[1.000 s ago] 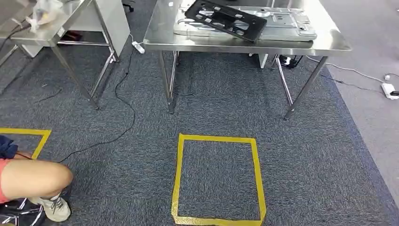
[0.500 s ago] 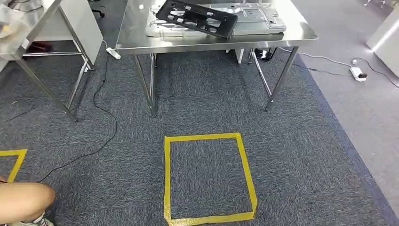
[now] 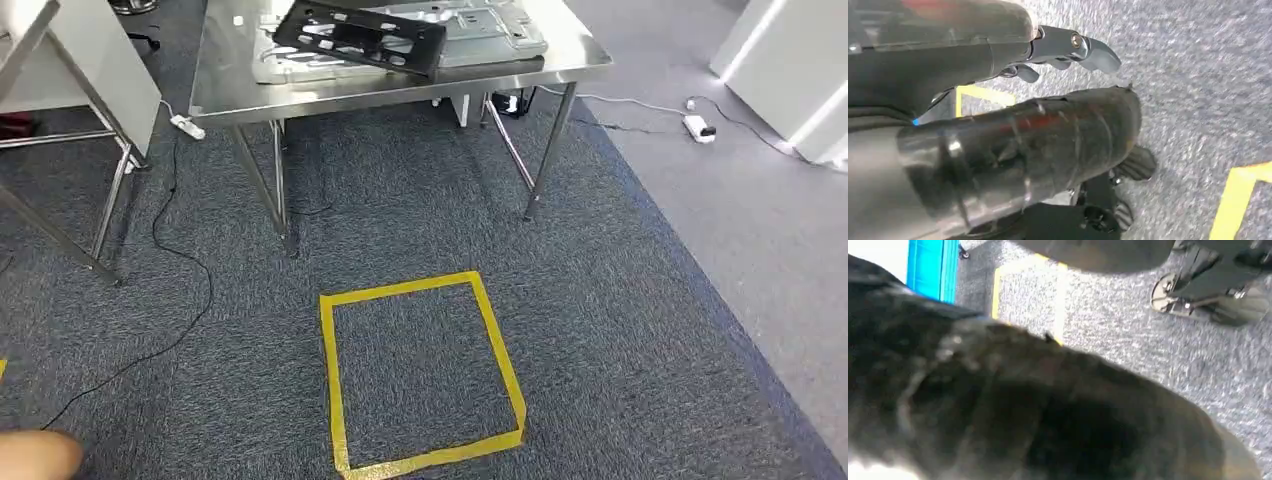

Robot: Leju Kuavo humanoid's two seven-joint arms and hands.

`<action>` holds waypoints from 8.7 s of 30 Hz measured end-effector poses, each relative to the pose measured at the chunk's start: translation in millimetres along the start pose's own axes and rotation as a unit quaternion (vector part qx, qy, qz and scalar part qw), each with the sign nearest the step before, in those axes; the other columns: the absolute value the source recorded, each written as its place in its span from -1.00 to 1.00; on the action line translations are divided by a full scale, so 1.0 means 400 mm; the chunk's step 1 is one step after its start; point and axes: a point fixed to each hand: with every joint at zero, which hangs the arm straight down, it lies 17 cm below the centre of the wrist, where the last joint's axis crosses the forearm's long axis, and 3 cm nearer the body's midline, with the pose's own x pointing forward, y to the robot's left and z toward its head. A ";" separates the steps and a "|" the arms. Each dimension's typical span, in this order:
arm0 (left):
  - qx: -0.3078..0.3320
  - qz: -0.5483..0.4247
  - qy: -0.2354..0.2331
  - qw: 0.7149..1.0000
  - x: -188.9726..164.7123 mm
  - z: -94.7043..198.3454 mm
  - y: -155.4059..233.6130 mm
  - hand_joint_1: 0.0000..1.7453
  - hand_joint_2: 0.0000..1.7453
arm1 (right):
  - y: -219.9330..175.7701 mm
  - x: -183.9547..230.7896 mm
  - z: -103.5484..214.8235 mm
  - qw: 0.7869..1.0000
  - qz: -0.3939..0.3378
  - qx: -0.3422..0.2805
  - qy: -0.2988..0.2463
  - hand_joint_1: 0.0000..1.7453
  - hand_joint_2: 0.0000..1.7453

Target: Take the parts from the cabinet and place them on the table.

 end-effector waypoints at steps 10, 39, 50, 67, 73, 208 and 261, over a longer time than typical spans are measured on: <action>0.021 -0.002 -0.011 1.000 0.006 -0.007 0.039 -1.00 -1.00 | 0.015 0.002 0.004 1.000 -0.006 0.006 0.002 -1.00 -1.00; 0.016 0.001 -0.005 1.000 0.002 -0.008 0.038 -1.00 -1.00 | 0.023 0.006 0.006 1.000 -0.002 0.010 0.001 -1.00 -1.00; 0.010 0.004 -0.006 1.000 0.007 -0.007 0.031 -1.00 -1.00 | 0.026 0.007 0.006 1.000 -0.002 0.011 0.001 -1.00 -1.00; 0.007 0.005 -0.007 1.000 0.008 -0.006 0.023 -1.00 -1.00 | 0.030 0.014 0.006 1.000 -0.002 0.016 -0.001 -1.00 -1.00; 0.008 0.004 -0.004 1.000 -0.003 -0.005 0.028 -1.00 -1.00 | 0.032 0.011 0.007 1.000 -0.002 0.016 0.000 -1.00 -1.00; 0.041 0.015 0.028 0.999 -0.028 -0.008 0.062 -1.00 -1.00 | 0.044 0.025 0.011 1.000 0.007 0.022 -0.017 -1.00 -1.00; 0.045 0.012 0.027 0.999 -0.022 -0.010 0.065 -1.00 -1.00 | 0.043 0.030 0.009 1.000 -0.006 0.022 -0.015 -1.00 -1.00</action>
